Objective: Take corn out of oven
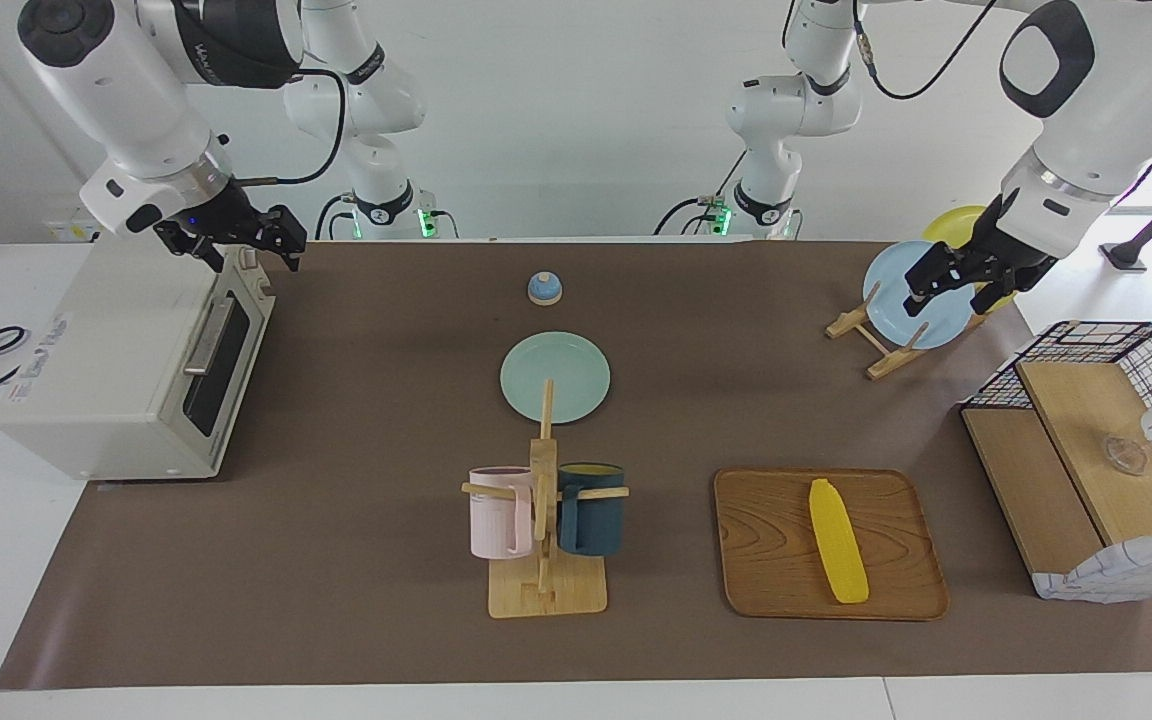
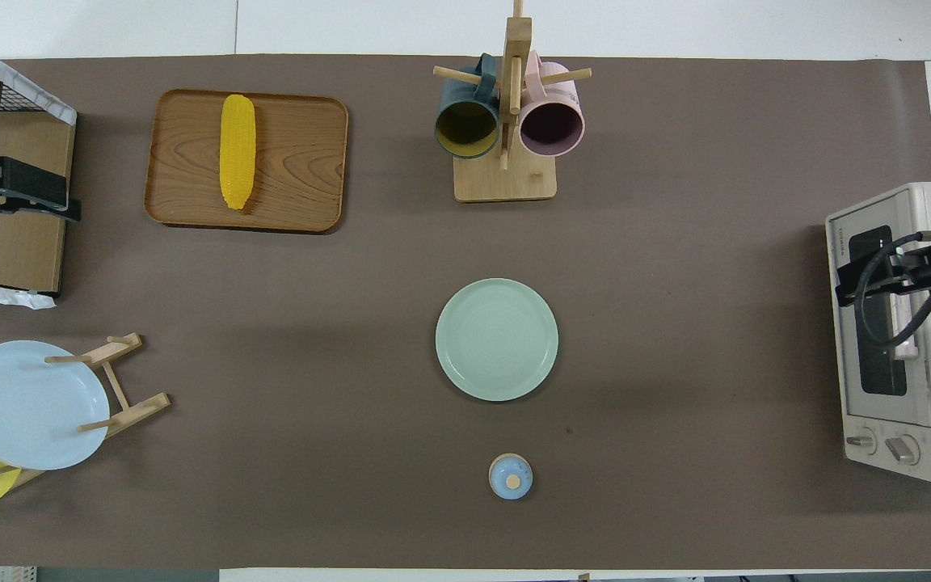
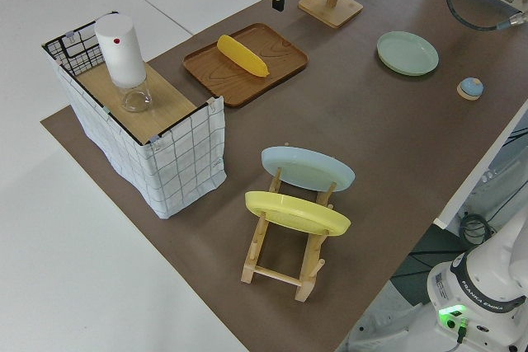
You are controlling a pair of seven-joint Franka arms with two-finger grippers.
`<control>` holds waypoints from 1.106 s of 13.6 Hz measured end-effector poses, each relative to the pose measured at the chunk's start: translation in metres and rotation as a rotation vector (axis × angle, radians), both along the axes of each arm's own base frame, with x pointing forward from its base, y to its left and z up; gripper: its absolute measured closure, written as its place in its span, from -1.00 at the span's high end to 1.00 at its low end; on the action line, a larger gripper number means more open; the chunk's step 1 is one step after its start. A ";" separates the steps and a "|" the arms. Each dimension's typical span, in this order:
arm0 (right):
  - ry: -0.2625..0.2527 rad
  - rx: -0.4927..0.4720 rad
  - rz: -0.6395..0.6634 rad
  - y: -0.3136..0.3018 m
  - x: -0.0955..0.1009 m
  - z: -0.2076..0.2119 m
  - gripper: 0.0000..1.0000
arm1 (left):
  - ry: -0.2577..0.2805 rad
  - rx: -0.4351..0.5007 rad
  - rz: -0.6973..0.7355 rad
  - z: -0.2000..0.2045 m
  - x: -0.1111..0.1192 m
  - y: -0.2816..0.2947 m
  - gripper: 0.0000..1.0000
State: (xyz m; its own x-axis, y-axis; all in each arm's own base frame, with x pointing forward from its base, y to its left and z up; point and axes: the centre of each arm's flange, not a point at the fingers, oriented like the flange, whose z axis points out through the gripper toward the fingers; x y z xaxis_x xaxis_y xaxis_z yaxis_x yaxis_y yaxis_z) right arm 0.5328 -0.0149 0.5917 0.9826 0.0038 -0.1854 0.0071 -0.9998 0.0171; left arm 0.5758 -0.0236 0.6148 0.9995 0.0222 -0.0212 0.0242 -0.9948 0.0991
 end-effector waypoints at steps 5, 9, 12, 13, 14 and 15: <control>-0.016 -0.001 -0.027 -0.015 0.003 0.007 1.00 | 0.033 0.008 0.035 0.014 -0.024 0.007 1.00; -0.024 -0.001 -0.027 -0.014 0.004 0.010 1.00 | 0.038 0.024 0.054 0.020 -0.033 0.006 1.00; -0.027 -0.001 -0.023 -0.012 0.004 0.012 1.00 | 0.028 0.056 0.057 0.012 -0.031 0.010 1.00; -0.027 -0.001 -0.023 -0.012 0.004 0.012 1.00 | 0.015 0.065 0.057 0.004 -0.029 0.010 1.00; -0.027 -0.001 -0.023 -0.012 0.004 0.012 1.00 | 0.006 0.078 0.051 -0.005 -0.027 0.008 1.00; -0.027 -0.001 -0.023 -0.012 0.004 0.012 1.00 | -0.003 0.089 0.043 -0.013 -0.025 0.004 1.00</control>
State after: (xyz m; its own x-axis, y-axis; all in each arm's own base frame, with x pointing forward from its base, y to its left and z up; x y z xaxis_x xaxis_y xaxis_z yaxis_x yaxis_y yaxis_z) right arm 0.5366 -0.0271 0.6033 0.9872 -0.0188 -0.1586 -0.0161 -0.9997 0.0184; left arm 0.5511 -0.0196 0.6016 0.9977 0.0667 -0.0147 0.0668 -0.9977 0.0101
